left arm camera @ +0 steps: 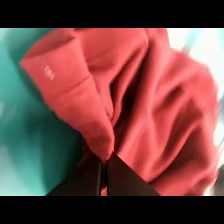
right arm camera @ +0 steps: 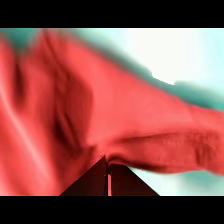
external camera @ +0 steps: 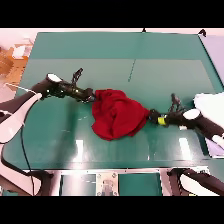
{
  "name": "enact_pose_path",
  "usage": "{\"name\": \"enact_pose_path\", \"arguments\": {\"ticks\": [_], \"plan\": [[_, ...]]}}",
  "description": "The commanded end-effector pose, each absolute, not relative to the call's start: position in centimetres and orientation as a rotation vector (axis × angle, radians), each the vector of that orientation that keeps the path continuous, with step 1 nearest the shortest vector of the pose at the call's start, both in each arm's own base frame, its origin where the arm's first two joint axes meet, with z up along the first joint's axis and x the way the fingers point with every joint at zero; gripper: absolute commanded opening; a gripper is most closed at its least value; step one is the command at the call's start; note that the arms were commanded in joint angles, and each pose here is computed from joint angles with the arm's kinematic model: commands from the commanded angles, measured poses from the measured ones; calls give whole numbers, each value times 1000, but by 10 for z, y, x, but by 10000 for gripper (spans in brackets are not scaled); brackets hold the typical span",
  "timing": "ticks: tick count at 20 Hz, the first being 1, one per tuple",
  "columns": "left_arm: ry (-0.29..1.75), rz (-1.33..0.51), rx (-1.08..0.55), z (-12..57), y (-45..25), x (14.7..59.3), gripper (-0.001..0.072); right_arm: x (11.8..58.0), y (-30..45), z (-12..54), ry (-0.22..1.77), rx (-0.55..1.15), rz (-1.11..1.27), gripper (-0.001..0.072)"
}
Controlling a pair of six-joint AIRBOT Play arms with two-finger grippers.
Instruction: Fold the shirts.
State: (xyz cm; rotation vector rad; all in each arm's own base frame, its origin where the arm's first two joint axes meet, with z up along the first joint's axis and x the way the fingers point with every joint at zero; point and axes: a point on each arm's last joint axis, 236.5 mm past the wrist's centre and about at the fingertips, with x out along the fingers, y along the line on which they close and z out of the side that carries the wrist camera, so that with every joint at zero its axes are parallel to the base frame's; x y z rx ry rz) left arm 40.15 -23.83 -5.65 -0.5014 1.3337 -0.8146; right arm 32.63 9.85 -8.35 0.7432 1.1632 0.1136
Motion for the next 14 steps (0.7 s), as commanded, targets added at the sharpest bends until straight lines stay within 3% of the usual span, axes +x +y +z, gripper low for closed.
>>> {"name": "enact_pose_path", "arguments": {"ticks": [1, 4, 8, 14], "plan": [[1566, -738, -219, -72, -178, 352, 24, 403, 53, -23, 937, 690, 92, 12], [1592, -650, -43, -59, -138, 342, 23, 455, 9, 24, 835, 687, 72, 12], [1634, -623, 62, -47, -116, 324, 24, 501, -4, 30, 834, 686, 92, 12], [1713, -454, 261, -75, -60, 314, 24, 519, -31, -4, 870, 720, 40, 12]]}}
